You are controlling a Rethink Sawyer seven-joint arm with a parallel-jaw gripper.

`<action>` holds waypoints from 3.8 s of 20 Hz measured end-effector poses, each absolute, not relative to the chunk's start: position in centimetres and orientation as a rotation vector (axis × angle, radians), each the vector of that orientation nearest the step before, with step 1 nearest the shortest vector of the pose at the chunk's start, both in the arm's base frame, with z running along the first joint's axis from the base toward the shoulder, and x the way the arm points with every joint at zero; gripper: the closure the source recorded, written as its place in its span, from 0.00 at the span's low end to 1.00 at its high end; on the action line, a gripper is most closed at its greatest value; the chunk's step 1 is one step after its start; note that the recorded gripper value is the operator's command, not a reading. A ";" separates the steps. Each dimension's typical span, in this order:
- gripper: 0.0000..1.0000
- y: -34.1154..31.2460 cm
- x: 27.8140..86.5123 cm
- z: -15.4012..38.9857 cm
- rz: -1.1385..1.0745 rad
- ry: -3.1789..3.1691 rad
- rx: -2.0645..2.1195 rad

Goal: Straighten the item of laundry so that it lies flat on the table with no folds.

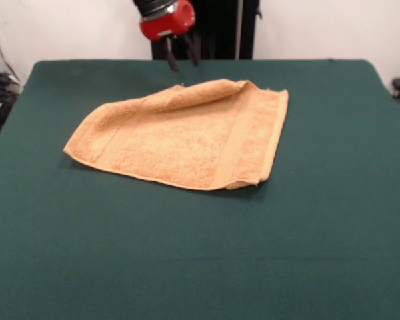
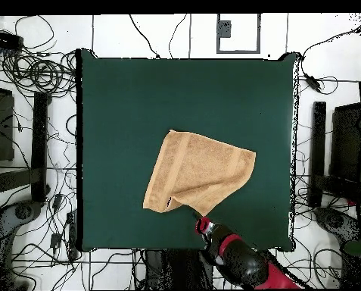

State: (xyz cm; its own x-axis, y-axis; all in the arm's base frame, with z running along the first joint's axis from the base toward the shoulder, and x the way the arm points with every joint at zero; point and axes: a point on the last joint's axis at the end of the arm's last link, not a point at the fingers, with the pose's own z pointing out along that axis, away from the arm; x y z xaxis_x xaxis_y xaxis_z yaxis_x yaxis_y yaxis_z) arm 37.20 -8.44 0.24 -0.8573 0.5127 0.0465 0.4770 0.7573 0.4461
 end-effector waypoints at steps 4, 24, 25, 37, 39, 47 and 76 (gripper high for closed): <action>0.00 -7.4 37.3 -0.1 0.764 2.857 0.822; 0.00 -5.7 40.1 -3.1 0.688 2.727 0.499; 0.00 -6.0 40.6 -3.1 0.658 2.701 0.473; 0.00 -6.7 41.6 -2.9 0.572 2.639 0.400; 0.00 -6.9 41.5 -3.1 0.577 2.647 0.410; 0.00 -7.9 41.5 -3.9 0.671 2.811 0.460; 0.00 -9.4 46.7 -4.1 0.742 3.364 0.265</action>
